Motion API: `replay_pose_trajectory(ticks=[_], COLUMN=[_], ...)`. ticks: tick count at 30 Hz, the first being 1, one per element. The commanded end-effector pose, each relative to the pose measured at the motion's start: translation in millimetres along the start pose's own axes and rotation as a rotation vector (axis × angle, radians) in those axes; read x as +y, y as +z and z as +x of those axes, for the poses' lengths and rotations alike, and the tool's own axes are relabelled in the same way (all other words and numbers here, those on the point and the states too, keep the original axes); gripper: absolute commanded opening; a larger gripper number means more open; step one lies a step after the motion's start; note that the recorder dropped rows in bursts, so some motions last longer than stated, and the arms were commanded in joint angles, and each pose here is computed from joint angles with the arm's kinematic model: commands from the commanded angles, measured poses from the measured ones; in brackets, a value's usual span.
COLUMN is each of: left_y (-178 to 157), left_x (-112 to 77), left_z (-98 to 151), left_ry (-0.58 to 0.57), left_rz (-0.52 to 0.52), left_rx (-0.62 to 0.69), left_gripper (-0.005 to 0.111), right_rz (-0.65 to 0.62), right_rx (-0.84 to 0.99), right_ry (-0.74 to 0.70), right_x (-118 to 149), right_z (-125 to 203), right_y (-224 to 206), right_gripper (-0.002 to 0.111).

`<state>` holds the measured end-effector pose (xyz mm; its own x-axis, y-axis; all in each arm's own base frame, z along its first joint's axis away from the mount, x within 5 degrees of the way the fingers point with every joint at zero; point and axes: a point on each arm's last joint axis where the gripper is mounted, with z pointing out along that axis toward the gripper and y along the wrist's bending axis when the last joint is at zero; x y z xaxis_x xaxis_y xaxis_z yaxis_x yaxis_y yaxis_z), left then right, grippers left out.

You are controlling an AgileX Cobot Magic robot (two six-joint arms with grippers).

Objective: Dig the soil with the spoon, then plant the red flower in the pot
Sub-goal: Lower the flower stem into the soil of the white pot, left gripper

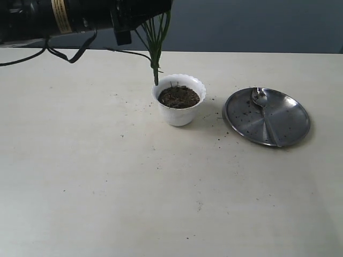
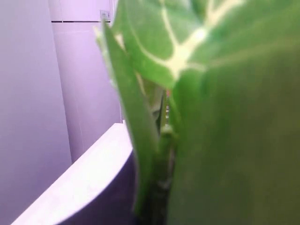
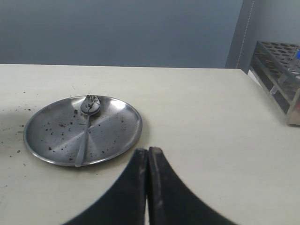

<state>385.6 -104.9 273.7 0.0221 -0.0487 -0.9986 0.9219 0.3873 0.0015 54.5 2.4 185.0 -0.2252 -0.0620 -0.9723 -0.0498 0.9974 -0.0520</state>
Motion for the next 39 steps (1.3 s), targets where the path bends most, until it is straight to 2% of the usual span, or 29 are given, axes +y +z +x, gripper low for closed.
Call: replay_pose_trajectory(ticks=[1, 5, 22, 27, 31, 39], left_y=[3, 3, 4, 9, 14, 18], left_x=[6.6, 9.2, 11.0, 17.8, 28.1, 34.4], left_z=[17, 24, 19, 8, 18, -1], left_ry=[-0.054, -0.076, -0.063, -0.016, -0.034, -0.009], left_rz=[-0.012, -0.018, -0.02, -0.005, 0.001, 0.006], left_rx=[-0.009, -0.008, -0.018, -0.026, -0.016, -0.049], left_gripper=[0.0, 0.0, 0.0, 0.0, 0.0, 0.0], right_rz=[0.004, 0.004, 0.004, 0.004, 0.004, 0.004], right_rx=[-0.012, -0.012, -0.012, -0.012, -0.012, -0.012], right_ry=[-0.004, -0.004, -0.004, -0.004, -0.004, -0.004], right_x=[0, 0, 0, 0, 0, 0], right_z=[-1, -1, -1, -1, -1, -1], right_y=[0, 0, 0, 0, 0, 0], right_gripper=[-0.001, -0.001, -0.001, -0.001, -0.001, -0.001])
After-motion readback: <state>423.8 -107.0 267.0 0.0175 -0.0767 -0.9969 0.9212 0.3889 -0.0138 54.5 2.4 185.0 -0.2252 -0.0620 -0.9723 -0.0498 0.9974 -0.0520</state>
